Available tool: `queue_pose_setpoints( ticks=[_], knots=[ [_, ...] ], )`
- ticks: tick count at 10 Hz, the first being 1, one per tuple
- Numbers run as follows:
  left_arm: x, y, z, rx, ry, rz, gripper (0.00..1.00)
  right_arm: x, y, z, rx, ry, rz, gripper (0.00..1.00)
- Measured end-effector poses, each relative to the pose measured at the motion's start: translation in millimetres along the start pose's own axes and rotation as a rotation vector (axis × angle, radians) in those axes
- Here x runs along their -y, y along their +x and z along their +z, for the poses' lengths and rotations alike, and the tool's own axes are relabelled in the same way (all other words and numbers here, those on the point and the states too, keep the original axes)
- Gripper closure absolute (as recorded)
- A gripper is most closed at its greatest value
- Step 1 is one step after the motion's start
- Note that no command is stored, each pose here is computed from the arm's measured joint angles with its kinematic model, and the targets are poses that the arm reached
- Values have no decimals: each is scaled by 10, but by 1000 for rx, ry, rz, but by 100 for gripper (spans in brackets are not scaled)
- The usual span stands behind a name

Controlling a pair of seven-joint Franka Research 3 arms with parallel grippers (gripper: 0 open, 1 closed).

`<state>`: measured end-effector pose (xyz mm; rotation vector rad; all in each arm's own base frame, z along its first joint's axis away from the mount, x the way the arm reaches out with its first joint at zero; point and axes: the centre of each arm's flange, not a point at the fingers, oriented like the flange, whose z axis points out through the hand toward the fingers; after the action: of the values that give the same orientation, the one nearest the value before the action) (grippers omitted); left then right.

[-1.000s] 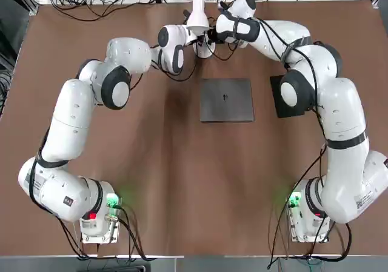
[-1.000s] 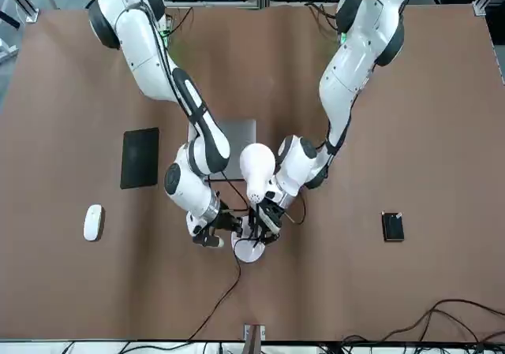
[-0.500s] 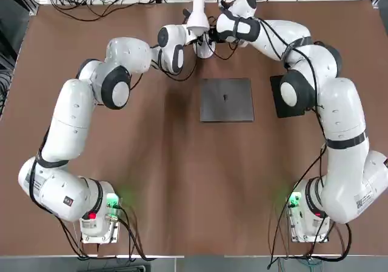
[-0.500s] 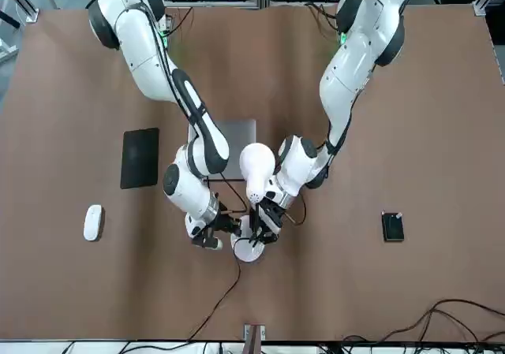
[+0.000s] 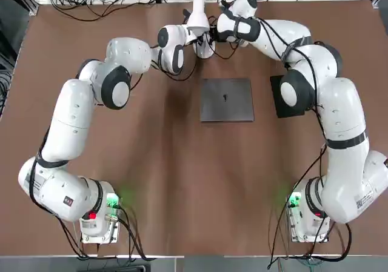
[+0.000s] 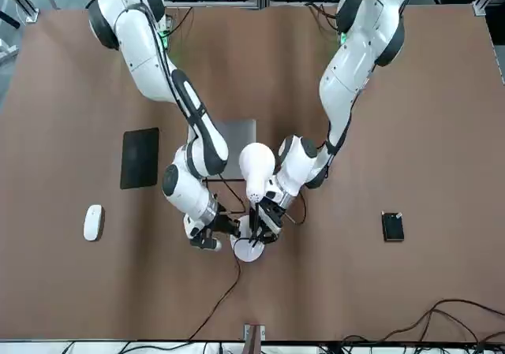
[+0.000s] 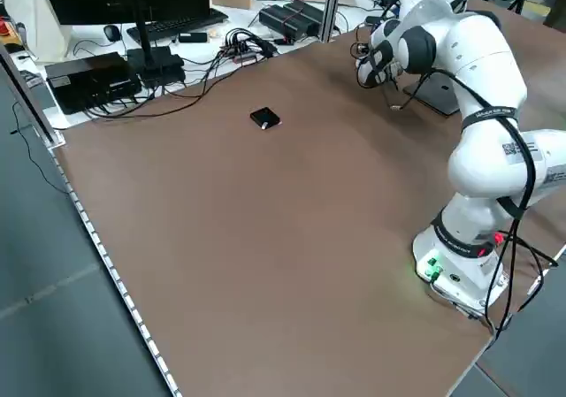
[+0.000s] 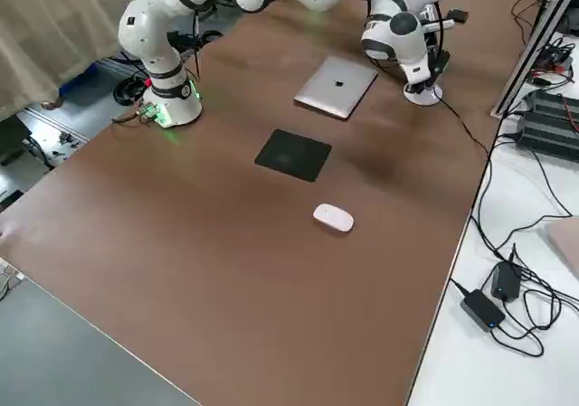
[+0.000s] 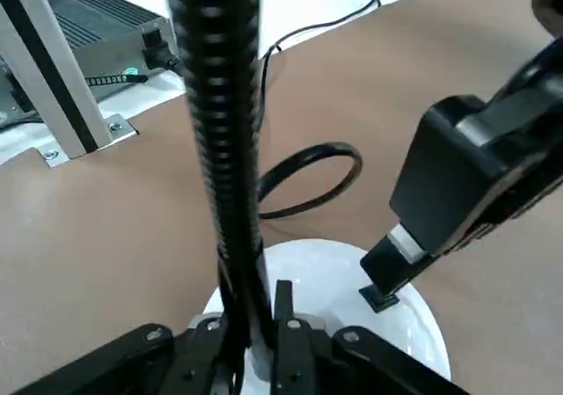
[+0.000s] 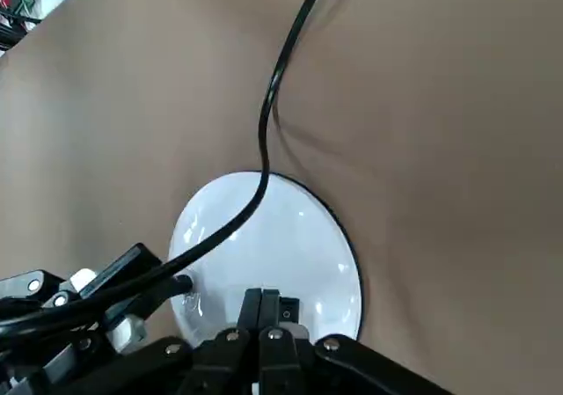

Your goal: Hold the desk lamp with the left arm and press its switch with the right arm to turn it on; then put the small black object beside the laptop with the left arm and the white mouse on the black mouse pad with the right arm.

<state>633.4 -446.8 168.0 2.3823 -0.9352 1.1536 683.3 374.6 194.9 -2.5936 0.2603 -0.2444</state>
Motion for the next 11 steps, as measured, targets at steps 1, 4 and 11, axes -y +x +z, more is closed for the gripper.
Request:
queue_pose_setpoints(
  ticks=[1,4,11],
  knots=[
    [-2,-4,-1,-2,1,0,85,-2,1,1,0,-1,-1,97],
    [-3,-5,-1,-3,2,0,85,1,-40,54,1,-2,-4,97],
    [-1,-7,-1,-3,2,0,85,7,-51,77,-6,-1,-9,97]
  ],
)
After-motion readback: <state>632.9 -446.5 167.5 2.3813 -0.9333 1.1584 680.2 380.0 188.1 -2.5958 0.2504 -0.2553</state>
